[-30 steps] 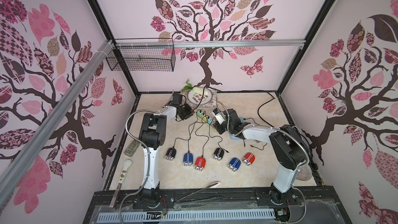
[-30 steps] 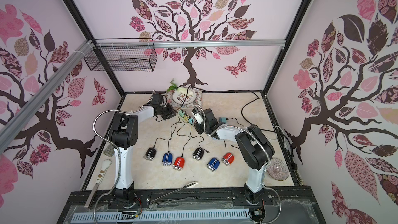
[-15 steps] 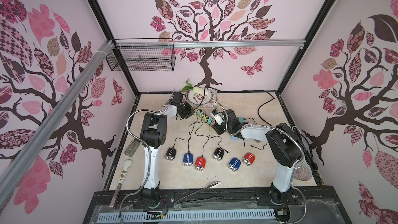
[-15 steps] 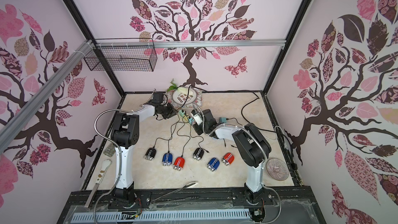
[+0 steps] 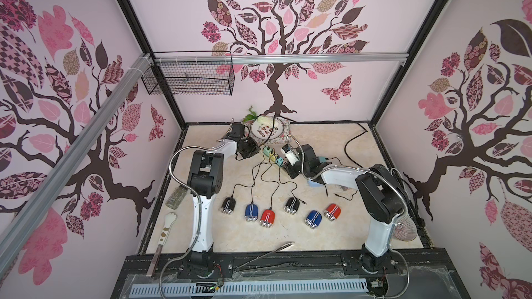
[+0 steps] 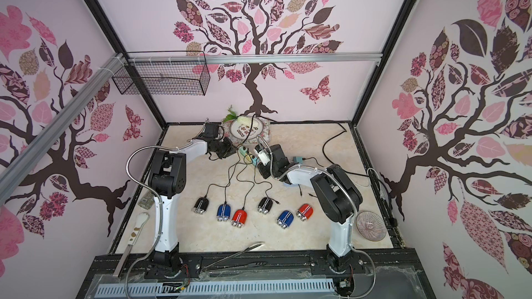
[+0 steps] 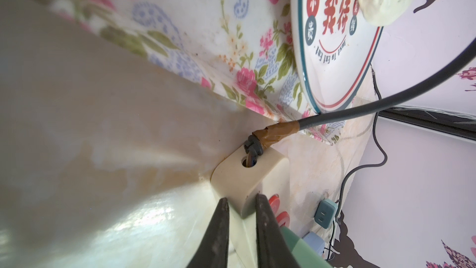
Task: Unplug the electric shaver
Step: Remove the plug from the socket.
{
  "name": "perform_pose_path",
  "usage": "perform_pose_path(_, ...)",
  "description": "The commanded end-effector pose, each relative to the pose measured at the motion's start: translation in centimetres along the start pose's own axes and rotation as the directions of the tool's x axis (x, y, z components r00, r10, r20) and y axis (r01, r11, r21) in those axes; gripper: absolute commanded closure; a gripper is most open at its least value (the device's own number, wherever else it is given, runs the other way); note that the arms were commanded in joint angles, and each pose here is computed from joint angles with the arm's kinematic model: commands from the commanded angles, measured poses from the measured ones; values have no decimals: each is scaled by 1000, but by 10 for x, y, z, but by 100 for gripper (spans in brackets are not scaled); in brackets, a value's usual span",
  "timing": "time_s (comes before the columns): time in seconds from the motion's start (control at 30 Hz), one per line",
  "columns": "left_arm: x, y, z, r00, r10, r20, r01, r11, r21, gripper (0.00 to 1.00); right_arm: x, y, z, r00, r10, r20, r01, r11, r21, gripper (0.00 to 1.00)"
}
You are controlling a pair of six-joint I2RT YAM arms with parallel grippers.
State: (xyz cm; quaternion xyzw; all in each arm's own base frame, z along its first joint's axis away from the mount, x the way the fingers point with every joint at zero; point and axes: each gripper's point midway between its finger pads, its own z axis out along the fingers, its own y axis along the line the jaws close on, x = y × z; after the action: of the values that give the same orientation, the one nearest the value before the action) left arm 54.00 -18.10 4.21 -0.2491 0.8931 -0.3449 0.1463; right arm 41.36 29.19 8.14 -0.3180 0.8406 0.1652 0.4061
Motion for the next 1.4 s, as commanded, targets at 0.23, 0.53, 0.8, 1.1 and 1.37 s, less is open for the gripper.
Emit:
perform_pose_path(0.23, 10, 27, 21, 996, 83, 33, -75, 980, -184, 82, -28, 2, -16, 997, -28, 75, 28, 1000, 3, 69)
perform_pose_path(0.53, 18, 34, 26, 997, 79, 22, -73, 978, -195, 82, -44, 3, -25, 992, -52, 111, 50, 998, 22, 70)
perform_pose_path(0.8, 24, 40, 28, 996, 93, 17, -87, 972, -217, 82, -51, 3, -29, 989, -81, 127, 74, 996, 58, 71)
perform_pose_path(1.1, 28, 43, 31, 995, 101, 8, -96, 969, -229, 82, -51, 5, -35, 988, -68, 141, 61, 997, 57, 72)
perform_pose_path(1.37, 25, 35, 25, 994, 110, 18, -103, 972, -211, 81, -56, 4, -57, 985, -31, 172, 19, 997, 70, 72)
